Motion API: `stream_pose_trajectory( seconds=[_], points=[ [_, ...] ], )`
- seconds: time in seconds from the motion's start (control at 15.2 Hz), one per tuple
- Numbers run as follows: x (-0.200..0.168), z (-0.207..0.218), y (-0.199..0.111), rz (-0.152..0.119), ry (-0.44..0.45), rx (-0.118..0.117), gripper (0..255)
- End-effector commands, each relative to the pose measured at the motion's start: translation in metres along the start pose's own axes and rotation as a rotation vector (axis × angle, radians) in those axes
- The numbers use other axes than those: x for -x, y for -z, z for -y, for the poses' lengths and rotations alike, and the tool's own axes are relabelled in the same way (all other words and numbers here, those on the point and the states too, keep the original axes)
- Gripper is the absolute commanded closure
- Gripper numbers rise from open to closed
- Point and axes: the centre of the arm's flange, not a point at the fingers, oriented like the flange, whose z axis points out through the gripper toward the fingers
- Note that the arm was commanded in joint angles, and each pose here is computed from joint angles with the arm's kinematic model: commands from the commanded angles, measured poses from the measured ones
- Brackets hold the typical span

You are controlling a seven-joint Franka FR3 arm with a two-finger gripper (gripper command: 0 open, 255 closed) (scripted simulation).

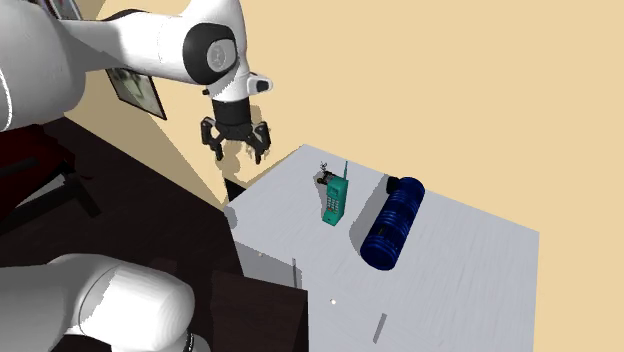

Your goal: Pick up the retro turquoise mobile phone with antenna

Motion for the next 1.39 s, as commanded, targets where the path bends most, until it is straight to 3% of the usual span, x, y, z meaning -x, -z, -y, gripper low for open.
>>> stream_pose_trajectory(
  seconds=[0.0, 1.32],
  points=[
    [-0.013, -0.020, -0.014, -0.006, 0.001, 0.002, 0],
    [-0.121, -0.220, -0.141, -0.052, 0.008, 0.010, 0]
  ],
)
